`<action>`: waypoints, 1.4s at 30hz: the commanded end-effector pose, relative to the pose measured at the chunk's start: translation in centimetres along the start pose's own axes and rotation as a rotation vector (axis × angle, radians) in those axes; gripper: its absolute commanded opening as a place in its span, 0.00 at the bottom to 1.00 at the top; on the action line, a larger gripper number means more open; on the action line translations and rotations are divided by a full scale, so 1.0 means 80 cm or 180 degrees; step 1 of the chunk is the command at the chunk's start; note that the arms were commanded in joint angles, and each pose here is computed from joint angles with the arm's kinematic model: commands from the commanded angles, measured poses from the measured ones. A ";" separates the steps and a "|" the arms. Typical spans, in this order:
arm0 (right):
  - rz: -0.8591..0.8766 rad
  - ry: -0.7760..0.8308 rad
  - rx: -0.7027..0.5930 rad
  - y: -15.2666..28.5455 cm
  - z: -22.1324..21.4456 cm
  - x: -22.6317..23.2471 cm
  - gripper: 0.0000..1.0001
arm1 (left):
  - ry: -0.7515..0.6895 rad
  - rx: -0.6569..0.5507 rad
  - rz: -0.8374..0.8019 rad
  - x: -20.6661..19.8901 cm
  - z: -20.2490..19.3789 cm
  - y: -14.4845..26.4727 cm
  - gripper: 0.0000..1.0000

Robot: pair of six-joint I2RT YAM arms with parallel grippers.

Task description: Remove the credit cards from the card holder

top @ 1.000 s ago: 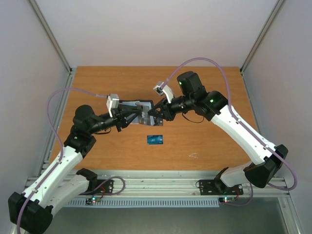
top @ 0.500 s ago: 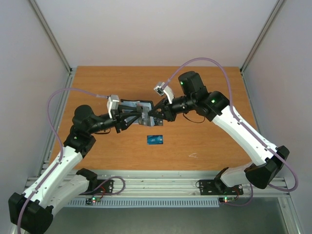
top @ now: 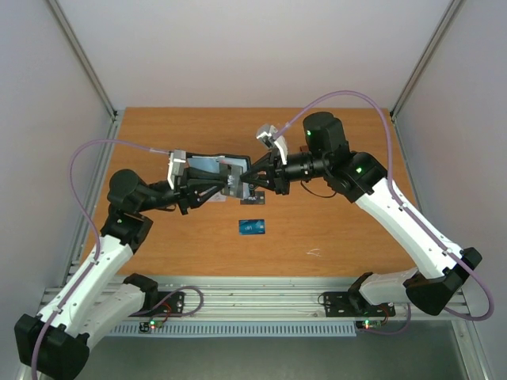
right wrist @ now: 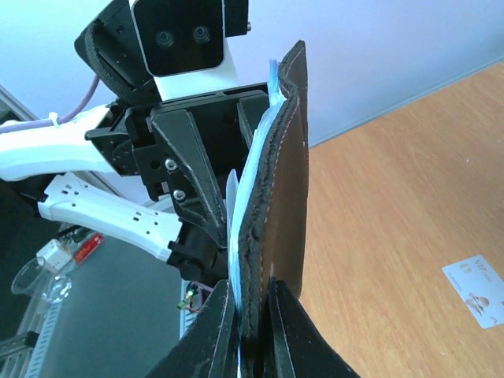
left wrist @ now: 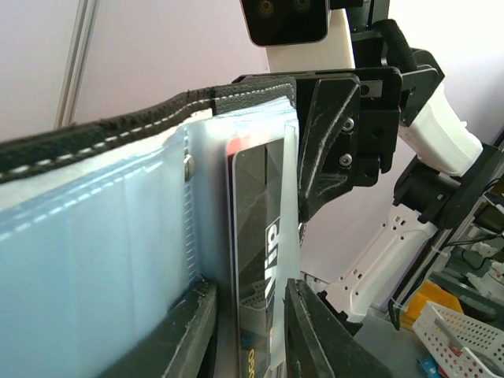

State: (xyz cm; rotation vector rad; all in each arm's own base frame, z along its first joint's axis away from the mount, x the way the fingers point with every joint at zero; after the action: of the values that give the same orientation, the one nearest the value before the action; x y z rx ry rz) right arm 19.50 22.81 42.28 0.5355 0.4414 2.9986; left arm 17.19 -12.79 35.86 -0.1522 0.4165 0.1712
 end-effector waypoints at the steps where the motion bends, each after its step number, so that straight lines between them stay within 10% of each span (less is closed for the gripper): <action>1: 0.0196 0.0144 -0.0174 -0.005 0.016 0.007 0.01 | -0.0186 0.0037 -0.0263 -0.016 0.014 -0.007 0.19; 5: 0.0125 0.0138 -0.0126 -0.006 0.011 0.005 0.01 | -0.0207 0.0011 -0.0248 -0.016 0.015 -0.008 0.00; 13: -0.0091 0.0107 -0.0085 -0.001 -0.004 -0.002 0.01 | -0.0282 -0.0009 -0.0261 -0.020 0.016 -0.006 0.00; 20: 0.0022 0.0066 -0.0068 -0.014 0.006 -0.012 0.01 | -0.0273 -0.0028 -0.0372 -0.019 0.022 -0.017 0.23; 24: 0.0004 0.0138 -0.0119 -0.015 0.009 -0.013 0.01 | -0.0276 -0.0042 -0.0355 -0.018 0.022 -0.020 0.01; 42: -0.0298 -0.0313 0.0044 0.046 -0.035 -0.039 0.09 | -0.0018 -0.0094 0.0027 0.005 0.009 -0.002 0.00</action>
State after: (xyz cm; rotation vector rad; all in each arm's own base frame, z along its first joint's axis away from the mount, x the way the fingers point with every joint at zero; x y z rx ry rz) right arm 21.16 20.47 40.22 0.6038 0.4384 2.9608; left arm 18.27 -13.47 35.24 -0.1408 0.4887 0.1831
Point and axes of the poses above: each gripper's point midway between its finger pads, its own y axis back along the fingers, its own x axis along the line the jaws close on, z = x × y, the point moved 10 cm from there along y, back along the fingers, and after that the axes turned 3 degrees about y, right-handed, at the moved point
